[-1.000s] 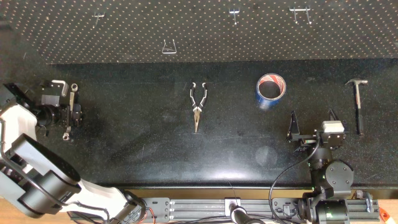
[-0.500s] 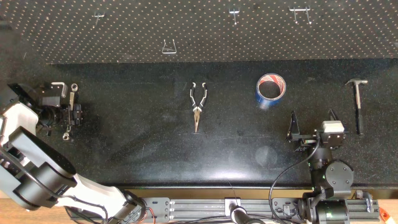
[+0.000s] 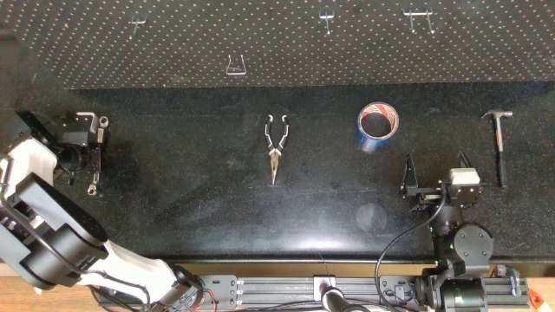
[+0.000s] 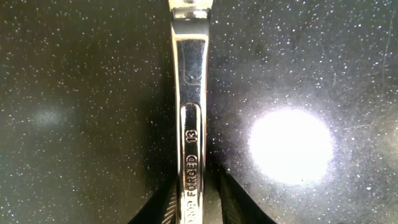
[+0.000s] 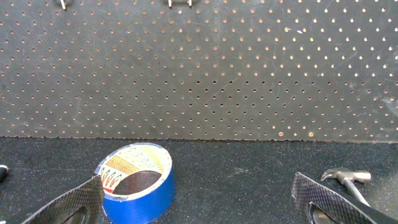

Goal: Place Tools Onto Pegboard

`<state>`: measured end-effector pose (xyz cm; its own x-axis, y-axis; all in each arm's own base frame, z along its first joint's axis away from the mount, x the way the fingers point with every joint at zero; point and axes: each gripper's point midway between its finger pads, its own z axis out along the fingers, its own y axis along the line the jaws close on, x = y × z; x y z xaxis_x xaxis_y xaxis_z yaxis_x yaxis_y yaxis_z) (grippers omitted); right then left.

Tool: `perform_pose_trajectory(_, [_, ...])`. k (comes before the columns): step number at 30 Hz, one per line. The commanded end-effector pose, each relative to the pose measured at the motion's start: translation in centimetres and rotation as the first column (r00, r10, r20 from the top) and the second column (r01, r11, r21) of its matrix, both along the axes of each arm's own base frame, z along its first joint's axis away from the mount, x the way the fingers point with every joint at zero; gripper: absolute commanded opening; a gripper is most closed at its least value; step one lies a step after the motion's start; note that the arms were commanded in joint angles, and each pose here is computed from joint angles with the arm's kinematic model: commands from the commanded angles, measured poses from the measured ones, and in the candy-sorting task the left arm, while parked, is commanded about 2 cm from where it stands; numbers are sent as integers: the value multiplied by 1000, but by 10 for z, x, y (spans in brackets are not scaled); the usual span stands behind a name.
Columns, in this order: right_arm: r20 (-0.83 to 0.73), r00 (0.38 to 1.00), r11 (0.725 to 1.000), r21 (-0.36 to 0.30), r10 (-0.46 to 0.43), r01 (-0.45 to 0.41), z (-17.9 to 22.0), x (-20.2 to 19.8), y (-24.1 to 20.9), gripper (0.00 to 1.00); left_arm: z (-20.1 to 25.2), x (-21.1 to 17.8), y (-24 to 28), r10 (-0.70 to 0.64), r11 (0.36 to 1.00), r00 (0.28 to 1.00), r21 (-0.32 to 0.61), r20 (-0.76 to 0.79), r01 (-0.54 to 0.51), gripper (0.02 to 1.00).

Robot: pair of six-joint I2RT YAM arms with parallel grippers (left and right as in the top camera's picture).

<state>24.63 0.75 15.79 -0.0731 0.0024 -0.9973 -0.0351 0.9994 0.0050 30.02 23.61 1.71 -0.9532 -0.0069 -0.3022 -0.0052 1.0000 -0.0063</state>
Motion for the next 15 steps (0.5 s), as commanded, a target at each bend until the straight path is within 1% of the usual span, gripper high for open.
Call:
perform_pose_trajectory(1, [1,1000,1000,-7,-12,12,-1,0,-2,980,-19,-8,-4,1,1000,998,-21,-60,-2,200])
perform_pose_trajectory(7, [1,1000,1000,-7,-12,12,-1,0,-2,980,-19,-9,-4,0,1000,998,-24,-63,-2,176])
perform_pose_trajectory(8, [1,1000,1000,-7,-11,11,-1,0,-2,980,-19,-9,-4,0,1000,998,-25,-64,-2,152])
perform_pose_trajectory(11, [1,1000,1000,-7,-12,12,-1,0,-2,982,-19,-11,-6,-1,1000,998,-30,-70,-2,121])
perform_pose_trajectory(15, [1,1000,1000,-7,-11,11,-1,0,-2,980,-19,-12,-7,-1,999,997,-34,-75,-2,119])
